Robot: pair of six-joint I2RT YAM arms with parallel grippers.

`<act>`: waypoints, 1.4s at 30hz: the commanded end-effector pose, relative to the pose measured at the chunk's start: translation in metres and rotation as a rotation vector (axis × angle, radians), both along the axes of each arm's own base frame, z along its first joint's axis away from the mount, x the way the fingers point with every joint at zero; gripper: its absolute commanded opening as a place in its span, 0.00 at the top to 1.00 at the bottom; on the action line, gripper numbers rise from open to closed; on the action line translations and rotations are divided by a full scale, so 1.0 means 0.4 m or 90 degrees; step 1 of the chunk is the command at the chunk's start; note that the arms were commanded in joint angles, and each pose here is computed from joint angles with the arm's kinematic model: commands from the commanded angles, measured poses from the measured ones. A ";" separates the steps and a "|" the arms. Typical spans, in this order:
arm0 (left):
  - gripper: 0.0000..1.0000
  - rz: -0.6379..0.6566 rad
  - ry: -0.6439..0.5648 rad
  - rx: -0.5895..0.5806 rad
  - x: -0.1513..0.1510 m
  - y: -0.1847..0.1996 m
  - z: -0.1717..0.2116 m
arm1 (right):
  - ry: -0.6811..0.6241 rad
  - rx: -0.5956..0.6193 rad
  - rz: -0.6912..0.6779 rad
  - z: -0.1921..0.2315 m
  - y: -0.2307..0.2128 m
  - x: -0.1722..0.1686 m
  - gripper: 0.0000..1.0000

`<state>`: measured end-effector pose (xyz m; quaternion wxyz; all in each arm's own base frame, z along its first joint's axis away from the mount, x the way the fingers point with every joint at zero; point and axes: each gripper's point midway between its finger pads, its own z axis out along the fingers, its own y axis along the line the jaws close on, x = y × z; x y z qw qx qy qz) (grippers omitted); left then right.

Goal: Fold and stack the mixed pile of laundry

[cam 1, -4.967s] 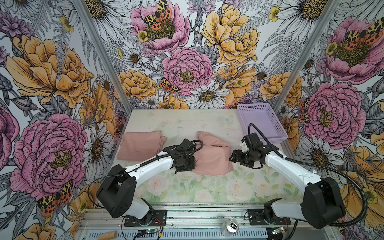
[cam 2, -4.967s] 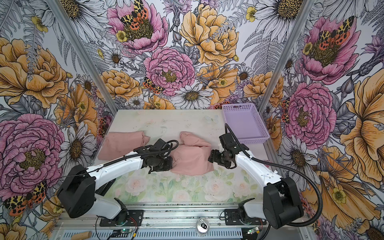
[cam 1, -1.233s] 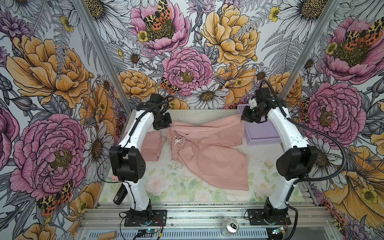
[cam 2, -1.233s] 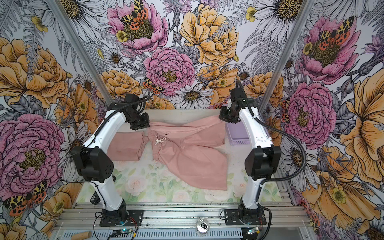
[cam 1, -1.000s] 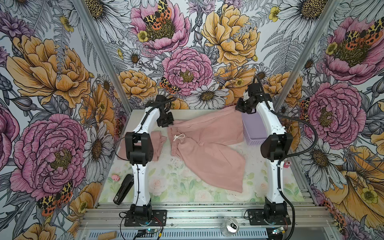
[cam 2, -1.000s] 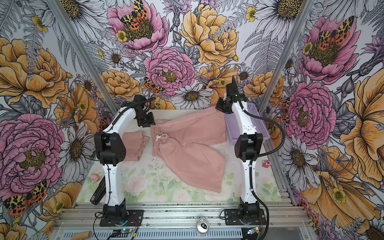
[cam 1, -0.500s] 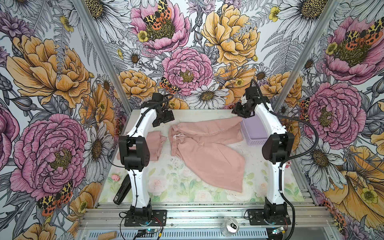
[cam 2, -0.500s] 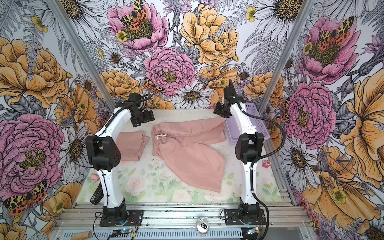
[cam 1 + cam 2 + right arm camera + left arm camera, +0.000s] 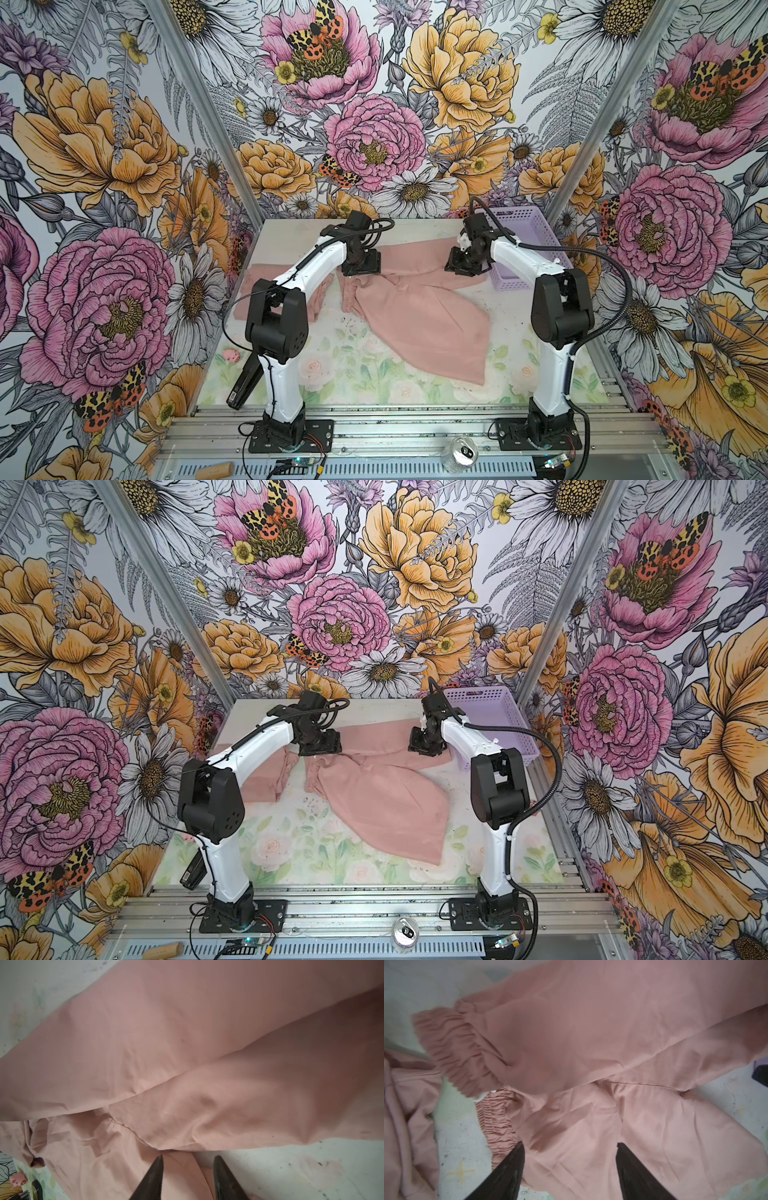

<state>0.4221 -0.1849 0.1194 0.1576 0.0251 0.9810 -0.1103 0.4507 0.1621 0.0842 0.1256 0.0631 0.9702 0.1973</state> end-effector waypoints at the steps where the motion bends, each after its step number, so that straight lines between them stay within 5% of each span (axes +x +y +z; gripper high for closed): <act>1: 0.30 -0.029 0.010 -0.008 -0.009 -0.015 -0.026 | -0.044 0.032 0.015 0.028 0.051 0.017 0.59; 11: 0.33 0.003 0.118 0.073 -0.077 0.066 -0.218 | -0.022 -0.067 0.067 -0.019 0.102 -0.168 0.57; 15: 0.37 0.008 0.160 0.075 -0.125 0.072 -0.259 | 0.031 -0.103 0.096 -0.114 0.108 -0.244 0.57; 26: 0.42 0.051 0.270 0.070 -0.402 0.086 -0.284 | 0.118 -0.121 0.138 -0.199 0.073 -0.451 0.56; 33: 0.42 0.075 0.252 0.051 -0.501 0.087 -0.233 | 0.172 -0.099 0.152 -0.196 0.080 -0.631 0.57; 38: 0.25 0.076 0.147 0.020 -0.424 0.067 -0.110 | 0.101 -0.084 0.136 -0.070 0.095 -0.560 0.55; 42: 0.23 0.078 0.049 0.012 -0.365 0.067 -0.001 | 0.039 -0.058 0.118 0.021 0.117 -0.438 0.52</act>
